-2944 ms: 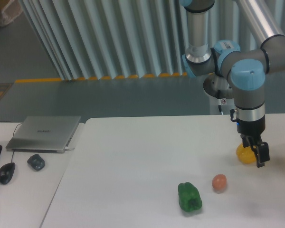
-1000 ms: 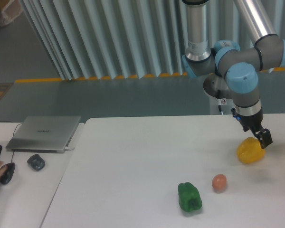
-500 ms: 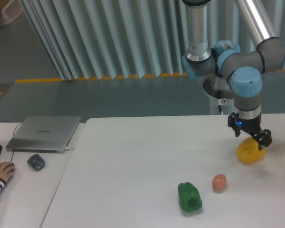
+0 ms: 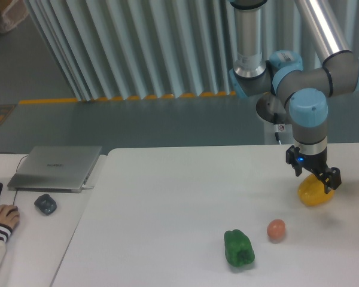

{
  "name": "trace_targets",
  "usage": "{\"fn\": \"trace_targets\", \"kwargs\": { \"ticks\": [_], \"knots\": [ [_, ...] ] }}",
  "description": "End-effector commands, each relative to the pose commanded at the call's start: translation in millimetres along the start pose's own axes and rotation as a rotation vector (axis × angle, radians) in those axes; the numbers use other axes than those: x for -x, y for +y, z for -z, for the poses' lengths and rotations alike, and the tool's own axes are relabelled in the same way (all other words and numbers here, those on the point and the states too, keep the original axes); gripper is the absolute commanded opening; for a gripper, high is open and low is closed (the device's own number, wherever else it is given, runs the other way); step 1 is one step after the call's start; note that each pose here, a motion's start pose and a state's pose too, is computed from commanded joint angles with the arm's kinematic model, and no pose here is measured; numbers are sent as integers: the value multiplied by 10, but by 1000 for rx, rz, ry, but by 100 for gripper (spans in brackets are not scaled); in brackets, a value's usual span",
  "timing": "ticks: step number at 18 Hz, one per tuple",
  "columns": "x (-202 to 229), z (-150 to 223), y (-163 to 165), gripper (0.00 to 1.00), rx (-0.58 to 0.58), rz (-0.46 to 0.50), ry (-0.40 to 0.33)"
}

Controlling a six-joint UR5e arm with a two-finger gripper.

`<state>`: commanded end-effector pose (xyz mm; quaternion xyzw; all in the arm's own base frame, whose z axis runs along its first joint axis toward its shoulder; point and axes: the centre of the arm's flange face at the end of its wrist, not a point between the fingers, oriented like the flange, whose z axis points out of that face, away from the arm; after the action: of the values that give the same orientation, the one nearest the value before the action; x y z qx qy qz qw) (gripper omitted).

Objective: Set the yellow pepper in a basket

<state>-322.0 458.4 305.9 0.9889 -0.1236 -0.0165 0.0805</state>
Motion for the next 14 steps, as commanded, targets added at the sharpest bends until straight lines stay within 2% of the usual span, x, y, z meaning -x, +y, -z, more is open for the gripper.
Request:
{"fn": "trace_targets", "kwargs": {
  "ticks": [6,9,14],
  "knots": [
    [-76,-87,-10,100,27,-51,10],
    [-156,-199,-139,100,107,-95,-10],
    [-173,-232,-159,100,114,-99,-9]
  ]
}}
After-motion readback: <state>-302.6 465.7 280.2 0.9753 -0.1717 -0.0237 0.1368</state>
